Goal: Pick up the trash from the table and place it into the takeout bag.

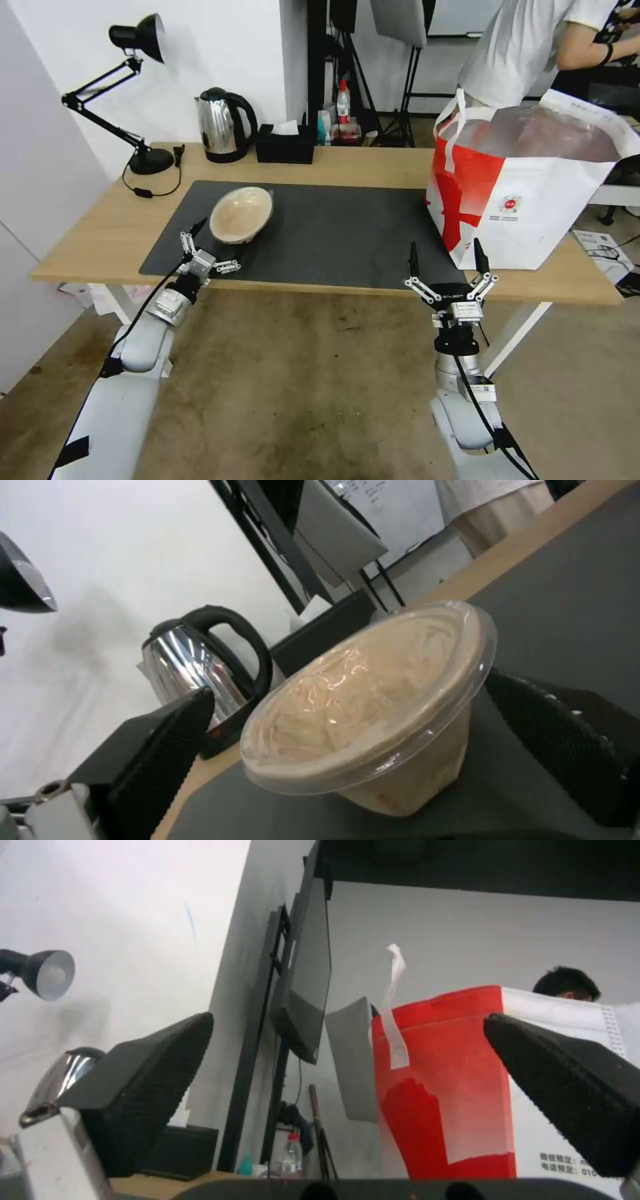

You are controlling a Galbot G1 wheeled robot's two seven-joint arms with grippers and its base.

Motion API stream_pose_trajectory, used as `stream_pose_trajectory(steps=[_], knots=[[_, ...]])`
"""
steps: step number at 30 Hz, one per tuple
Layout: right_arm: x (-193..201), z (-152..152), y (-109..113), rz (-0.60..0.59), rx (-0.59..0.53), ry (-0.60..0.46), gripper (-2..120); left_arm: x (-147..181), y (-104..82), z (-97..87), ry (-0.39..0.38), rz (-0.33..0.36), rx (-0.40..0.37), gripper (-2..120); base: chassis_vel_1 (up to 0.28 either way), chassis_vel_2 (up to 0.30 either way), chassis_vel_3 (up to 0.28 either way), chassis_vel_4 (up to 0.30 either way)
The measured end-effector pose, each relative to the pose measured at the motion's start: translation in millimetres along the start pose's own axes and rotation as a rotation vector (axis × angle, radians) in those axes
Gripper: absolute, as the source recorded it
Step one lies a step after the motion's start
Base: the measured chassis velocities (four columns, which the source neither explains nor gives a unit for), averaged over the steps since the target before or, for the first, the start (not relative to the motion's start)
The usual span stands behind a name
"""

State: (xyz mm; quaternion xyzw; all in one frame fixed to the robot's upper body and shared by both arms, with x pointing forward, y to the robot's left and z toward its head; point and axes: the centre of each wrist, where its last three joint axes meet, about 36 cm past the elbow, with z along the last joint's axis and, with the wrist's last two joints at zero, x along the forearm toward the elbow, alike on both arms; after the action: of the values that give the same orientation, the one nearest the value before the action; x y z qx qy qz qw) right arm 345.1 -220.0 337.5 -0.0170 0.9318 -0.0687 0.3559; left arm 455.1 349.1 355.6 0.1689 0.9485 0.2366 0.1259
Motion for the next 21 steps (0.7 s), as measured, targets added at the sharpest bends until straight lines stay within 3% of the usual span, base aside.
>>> stream_pose_trajectory(steps=[19,21], knots=[[0.0,0.0,0.0,0.0,0.0,0.0,100,-4.2,-2.3,2.1,-0.003,0.0,0.004,100,0.0,0.0,0.0,0.0],[0.0,0.0,0.0,0.0,0.0,0.0,100,-4.8,-3.0,2.2,-0.003,0.002,0.005,95,0.0,0.0,0.0,0.0]])
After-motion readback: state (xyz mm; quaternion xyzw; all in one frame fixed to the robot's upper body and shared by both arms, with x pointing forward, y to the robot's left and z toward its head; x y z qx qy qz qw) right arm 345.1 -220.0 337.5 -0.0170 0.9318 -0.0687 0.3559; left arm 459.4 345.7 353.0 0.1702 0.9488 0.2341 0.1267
